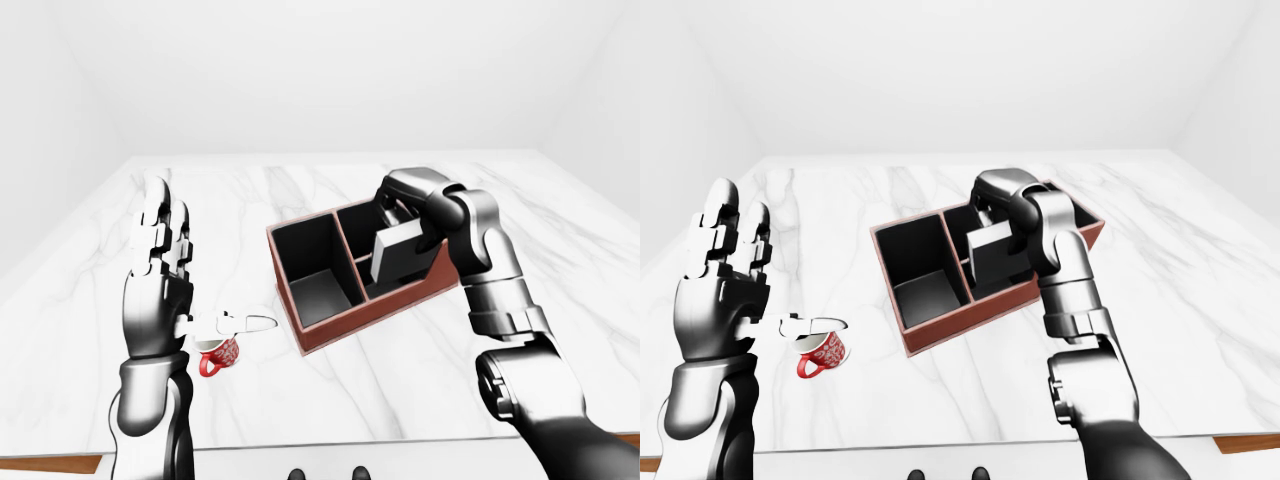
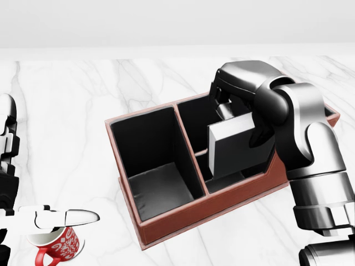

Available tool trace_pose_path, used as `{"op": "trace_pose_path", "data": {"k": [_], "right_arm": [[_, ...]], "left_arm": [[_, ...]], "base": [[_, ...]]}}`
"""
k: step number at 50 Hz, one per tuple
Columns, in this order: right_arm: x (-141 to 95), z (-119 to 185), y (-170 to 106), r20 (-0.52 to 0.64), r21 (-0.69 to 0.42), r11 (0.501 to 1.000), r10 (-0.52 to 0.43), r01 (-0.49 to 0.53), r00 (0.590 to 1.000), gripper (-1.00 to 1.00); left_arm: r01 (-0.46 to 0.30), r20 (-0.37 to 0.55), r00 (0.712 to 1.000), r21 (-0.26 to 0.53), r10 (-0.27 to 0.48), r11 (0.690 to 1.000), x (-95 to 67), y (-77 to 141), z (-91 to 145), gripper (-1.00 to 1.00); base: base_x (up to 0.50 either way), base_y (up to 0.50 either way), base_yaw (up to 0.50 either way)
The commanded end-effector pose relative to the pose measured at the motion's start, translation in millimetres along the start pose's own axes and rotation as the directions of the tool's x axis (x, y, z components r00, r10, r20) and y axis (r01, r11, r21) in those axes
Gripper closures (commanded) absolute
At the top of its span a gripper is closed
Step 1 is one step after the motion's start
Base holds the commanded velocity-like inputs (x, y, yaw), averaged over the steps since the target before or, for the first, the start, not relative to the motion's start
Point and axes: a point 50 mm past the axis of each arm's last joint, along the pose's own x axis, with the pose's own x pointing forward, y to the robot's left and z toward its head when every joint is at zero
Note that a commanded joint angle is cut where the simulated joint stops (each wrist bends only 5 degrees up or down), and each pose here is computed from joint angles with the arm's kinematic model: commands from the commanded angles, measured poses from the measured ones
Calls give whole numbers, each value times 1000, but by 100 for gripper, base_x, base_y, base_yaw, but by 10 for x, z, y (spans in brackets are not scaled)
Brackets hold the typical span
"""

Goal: Pick up the book and place it in the back compartment of the caddy.

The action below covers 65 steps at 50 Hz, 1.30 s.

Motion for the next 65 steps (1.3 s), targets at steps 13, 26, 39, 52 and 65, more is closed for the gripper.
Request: {"op": "trace_pose_path", "data": {"k": [13,26,39,52,65], "right_arm": [[11,-18,-42,-13,-5,1000,-2,2,1000,100],[52,-87,96,-39,7,999,54,-53,998,100],[80,-87,135,-42,12,997,75,-74,996,100],[109,-82,167,-42,17,995,95,-94,995,100],[130,-102,235,-48,29,992,123,-121,991,100]], "left_arm": [[0,-3,1000,0,0,1000,-1,-5,-6,-100],[-1,0,1000,1,1,1000,1,-3,0,-100],[0,0,1000,0,0,1000,4,-5,-1,-100],[1,-6,1000,-1,-1,1000,2,-9,-15,-100],[1,-7,1000,-1,-1,1000,2,-12,-18,-100]], "base": [[0,0,0],[0,0,0],[0,0,0],[0,0,0],[0,0,0]]}}
